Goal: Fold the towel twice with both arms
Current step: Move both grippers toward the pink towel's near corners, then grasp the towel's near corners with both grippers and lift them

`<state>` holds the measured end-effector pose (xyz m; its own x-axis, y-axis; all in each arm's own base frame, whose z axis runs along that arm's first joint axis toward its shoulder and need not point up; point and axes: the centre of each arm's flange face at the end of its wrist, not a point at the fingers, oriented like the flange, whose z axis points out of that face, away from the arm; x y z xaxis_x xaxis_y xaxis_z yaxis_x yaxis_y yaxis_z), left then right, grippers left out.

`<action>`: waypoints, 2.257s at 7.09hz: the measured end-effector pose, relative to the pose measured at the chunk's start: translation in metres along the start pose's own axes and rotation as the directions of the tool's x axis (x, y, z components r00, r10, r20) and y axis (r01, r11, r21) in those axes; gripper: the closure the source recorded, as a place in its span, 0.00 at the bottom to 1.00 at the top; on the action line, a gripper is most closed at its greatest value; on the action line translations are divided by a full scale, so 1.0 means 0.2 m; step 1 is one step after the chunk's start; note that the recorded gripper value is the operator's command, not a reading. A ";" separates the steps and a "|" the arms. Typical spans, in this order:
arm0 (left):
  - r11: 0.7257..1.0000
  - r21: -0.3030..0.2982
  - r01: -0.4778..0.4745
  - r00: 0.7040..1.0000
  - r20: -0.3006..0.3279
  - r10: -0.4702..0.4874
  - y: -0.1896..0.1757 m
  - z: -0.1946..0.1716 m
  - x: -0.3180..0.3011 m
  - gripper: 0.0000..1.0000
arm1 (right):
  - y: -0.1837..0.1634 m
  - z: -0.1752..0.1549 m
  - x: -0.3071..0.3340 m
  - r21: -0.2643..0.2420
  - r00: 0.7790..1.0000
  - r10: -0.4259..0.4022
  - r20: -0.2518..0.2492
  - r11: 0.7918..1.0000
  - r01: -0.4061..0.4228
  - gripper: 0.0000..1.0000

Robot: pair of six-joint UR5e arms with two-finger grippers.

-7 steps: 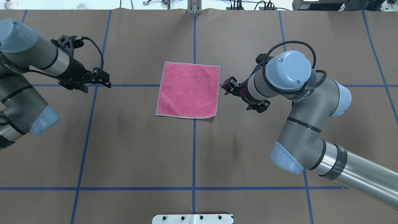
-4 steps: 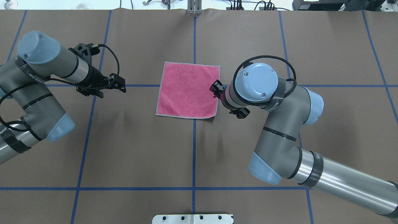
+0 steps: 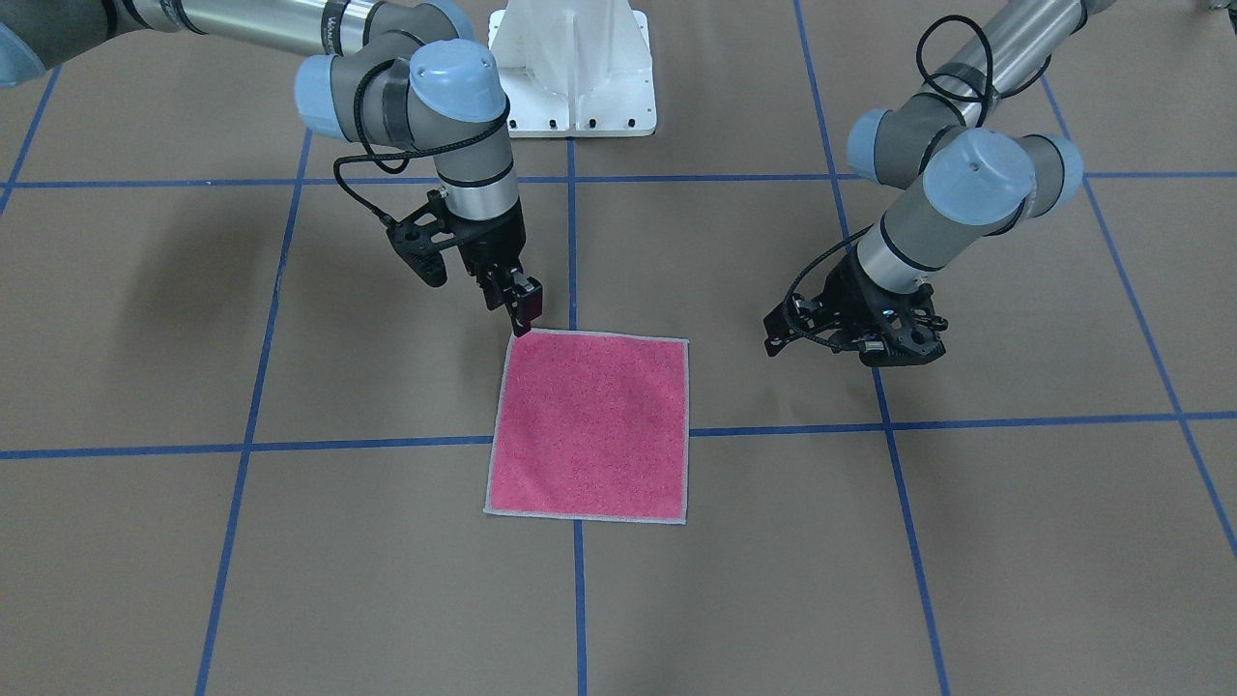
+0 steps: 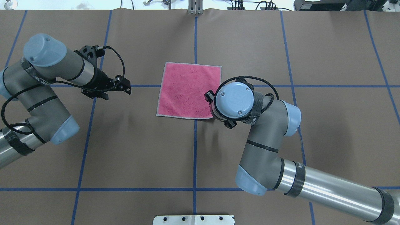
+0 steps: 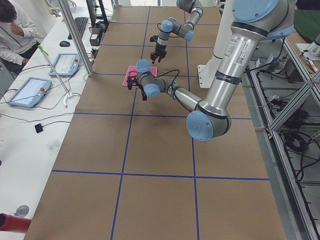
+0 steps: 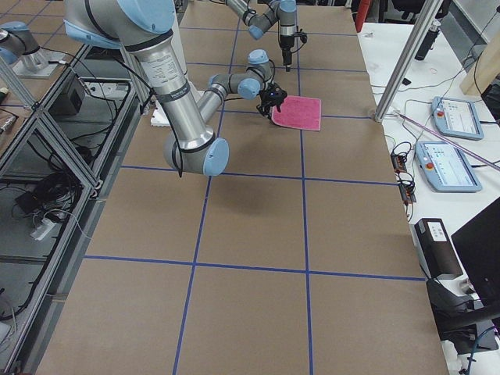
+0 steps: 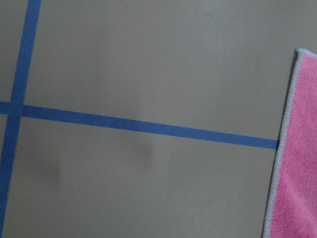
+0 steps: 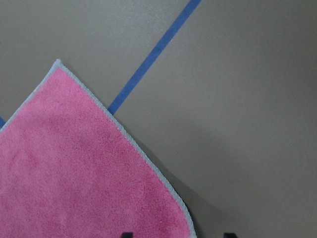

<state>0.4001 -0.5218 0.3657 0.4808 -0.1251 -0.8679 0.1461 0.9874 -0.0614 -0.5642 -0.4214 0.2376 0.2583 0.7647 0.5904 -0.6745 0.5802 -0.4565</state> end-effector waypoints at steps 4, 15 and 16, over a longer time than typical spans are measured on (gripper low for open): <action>1.000 -0.002 0.004 1.000 -0.001 -0.004 0.01 0.00 0.01 0.00 | 0.06 0.12 0.04 0.016 1.000 -0.015 0.021 1.000 0.015 0.60; 0.999 -0.002 0.045 0.999 -0.007 -0.045 0.10 0.11 0.12 0.00 | 0.01 0.03 -0.02 0.002 0.998 -0.007 0.070 1.000 0.006 1.00; 0.997 0.004 0.079 0.997 -0.014 -0.079 0.12 0.12 0.17 0.00 | -0.01 0.01 -0.03 0.003 0.997 0.003 0.079 1.000 -0.003 1.00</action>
<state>0.4403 -0.5053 0.3457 0.4552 -0.2010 -0.8674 0.1870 0.9740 -0.1276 -0.5657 -0.4286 0.2359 0.2008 0.7420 0.6396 -0.6773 0.5769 -0.4566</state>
